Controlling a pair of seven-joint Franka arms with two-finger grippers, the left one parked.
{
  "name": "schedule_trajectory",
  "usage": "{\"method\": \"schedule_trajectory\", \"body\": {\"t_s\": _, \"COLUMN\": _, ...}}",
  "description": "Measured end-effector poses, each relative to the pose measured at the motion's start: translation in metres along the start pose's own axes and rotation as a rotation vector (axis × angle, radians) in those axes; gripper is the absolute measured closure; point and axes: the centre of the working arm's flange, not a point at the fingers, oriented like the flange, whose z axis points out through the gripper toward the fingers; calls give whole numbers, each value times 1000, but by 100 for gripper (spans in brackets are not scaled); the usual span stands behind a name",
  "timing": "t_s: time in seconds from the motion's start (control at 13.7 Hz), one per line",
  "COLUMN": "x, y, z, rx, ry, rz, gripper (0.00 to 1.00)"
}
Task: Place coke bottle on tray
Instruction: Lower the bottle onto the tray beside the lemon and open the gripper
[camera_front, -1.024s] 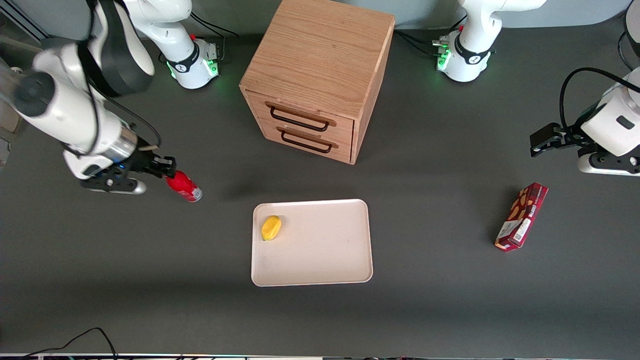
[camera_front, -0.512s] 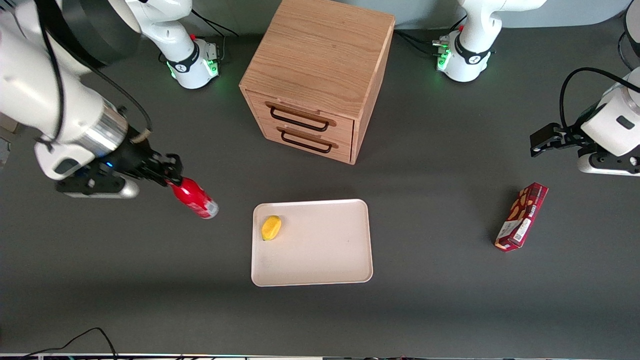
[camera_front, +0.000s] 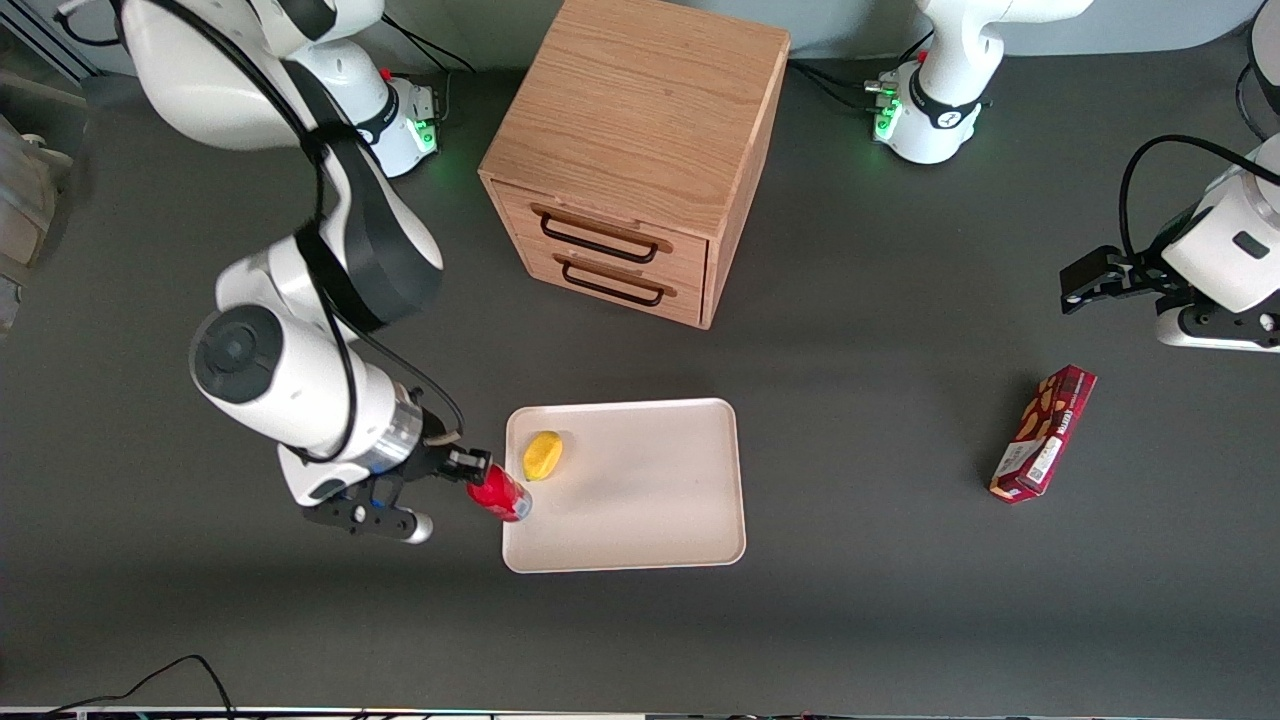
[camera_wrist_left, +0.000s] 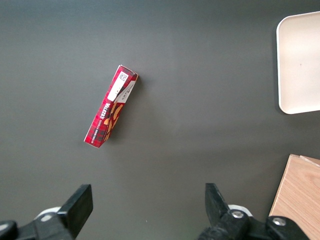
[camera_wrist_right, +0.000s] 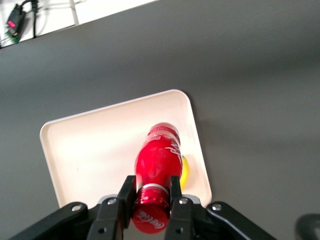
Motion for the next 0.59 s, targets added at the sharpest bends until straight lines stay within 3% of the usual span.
{"method": "schedule_trajectory", "body": {"t_s": 0.22, "x": 4, "y": -6, "z": 55, "rx": 4, "ry": -7, "rz": 27, "gripper": 68}}
{"method": "schedule_trajectory", "body": {"t_s": 0.59, "x": 5, "y": -4, "z": 96, "rx": -5, "ry": -24, "rz": 72, "gripper": 68}}
